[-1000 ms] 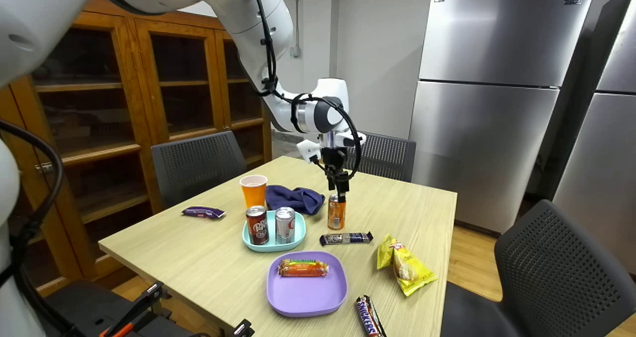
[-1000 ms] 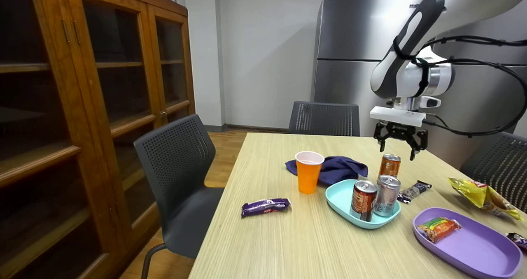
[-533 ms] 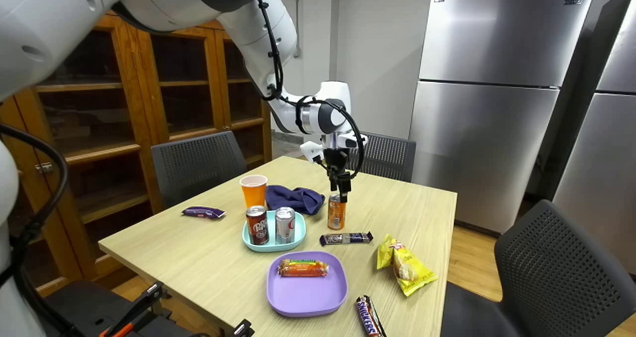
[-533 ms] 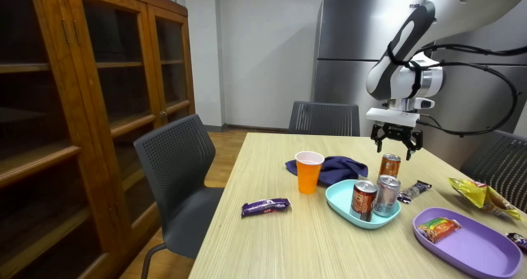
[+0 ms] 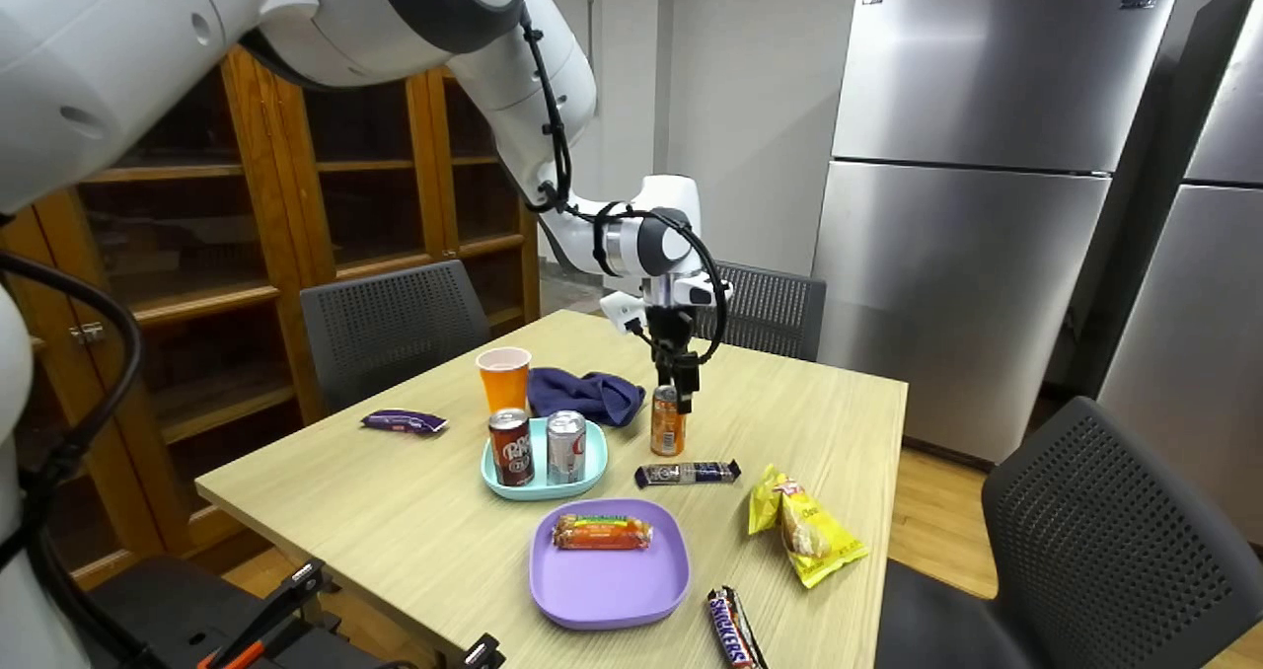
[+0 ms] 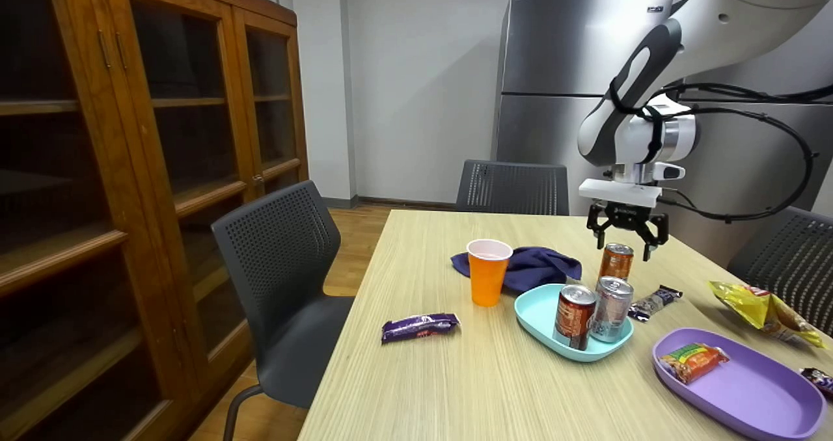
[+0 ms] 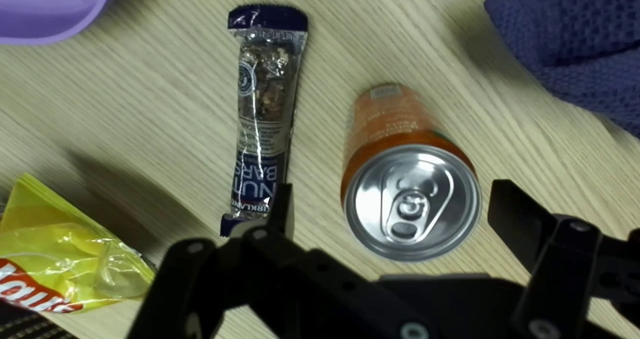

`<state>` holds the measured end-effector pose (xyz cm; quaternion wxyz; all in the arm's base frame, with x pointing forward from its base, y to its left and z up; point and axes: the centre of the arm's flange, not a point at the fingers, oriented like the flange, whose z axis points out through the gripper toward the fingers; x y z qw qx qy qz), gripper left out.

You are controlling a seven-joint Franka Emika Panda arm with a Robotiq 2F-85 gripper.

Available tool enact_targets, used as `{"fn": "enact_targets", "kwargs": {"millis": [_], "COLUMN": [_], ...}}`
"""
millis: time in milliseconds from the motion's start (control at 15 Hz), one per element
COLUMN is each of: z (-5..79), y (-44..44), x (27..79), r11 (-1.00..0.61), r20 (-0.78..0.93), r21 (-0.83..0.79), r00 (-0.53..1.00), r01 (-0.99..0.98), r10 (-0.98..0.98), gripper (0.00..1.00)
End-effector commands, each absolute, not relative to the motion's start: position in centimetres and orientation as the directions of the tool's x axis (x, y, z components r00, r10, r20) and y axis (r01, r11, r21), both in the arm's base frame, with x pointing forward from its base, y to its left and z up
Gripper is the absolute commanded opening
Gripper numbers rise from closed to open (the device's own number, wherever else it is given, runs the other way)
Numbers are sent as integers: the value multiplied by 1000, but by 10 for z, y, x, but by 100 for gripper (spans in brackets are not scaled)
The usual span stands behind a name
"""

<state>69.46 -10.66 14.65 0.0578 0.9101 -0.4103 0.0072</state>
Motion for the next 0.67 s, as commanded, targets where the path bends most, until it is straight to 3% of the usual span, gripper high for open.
{"fn": "enact_targets", "kwargs": {"millis": [0,533,600], "z": [149,147,146], "y": [-106,-105,-105], "x": [701,700,700], "r11": [-645,-646,-647], "r20": [36,27,25], "r21": [100,111,107], "r00": [651,652,653], "r01": [-757,-756,-755], "r10": [-758,-758,-757], "gripper": [100,100,75]}}
